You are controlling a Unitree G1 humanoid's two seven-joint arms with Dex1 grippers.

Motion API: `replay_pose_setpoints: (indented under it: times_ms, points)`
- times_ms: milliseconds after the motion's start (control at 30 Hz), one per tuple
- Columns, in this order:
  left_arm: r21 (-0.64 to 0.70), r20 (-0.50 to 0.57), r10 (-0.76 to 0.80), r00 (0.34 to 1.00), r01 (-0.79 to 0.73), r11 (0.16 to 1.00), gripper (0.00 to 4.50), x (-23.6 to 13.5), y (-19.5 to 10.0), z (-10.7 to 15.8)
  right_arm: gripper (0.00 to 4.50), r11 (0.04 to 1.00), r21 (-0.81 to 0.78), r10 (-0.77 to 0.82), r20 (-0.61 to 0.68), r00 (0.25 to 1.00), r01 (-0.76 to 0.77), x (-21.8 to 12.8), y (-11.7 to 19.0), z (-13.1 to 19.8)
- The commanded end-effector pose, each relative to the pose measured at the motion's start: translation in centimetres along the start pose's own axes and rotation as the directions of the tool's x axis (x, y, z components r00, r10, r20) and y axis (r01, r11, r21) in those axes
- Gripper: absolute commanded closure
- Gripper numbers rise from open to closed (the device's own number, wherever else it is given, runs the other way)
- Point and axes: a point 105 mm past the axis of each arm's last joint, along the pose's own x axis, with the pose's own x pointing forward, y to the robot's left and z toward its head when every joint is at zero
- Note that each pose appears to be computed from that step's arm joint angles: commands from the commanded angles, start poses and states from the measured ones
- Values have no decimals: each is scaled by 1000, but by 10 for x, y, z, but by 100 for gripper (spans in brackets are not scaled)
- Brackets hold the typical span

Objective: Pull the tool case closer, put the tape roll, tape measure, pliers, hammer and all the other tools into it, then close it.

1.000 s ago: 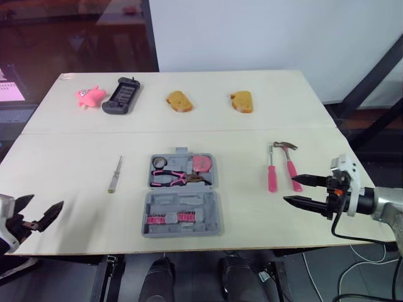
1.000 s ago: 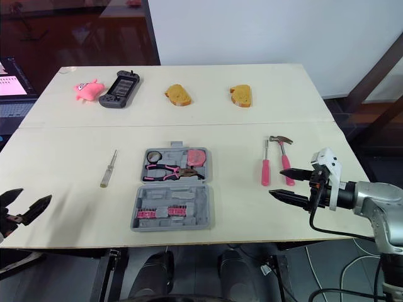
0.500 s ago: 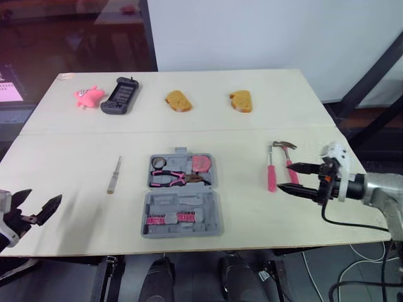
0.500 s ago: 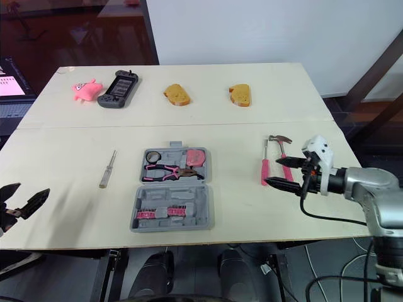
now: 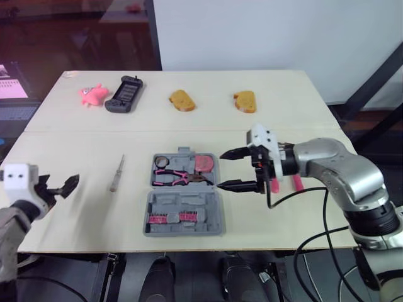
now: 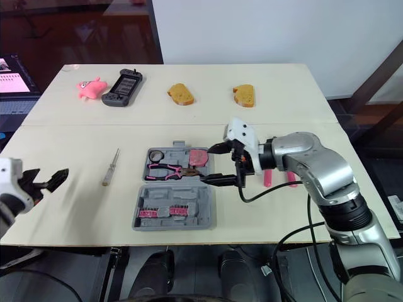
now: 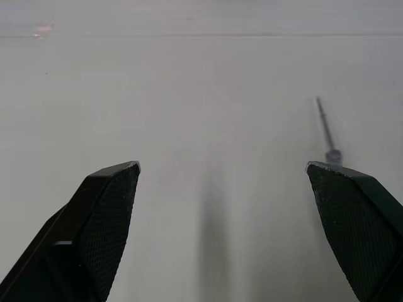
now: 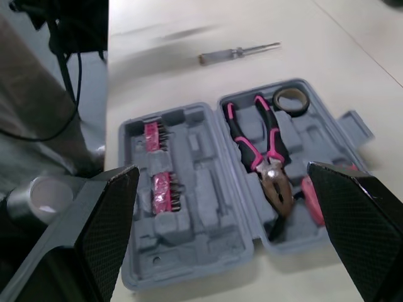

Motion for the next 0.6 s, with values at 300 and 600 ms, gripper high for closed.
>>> replay_pose_setpoints:
  times_ms: [300,600]
  points:
    - [-40,-251,-177,952,173,984,6,55,-45,6,0,975,-138,-169,36,985,172,2,-9,25]
    - [5,-397,-157,904,173,985,6,68,-63,-16,0,968,-119,-219,35,975,221,-1,-8,22]
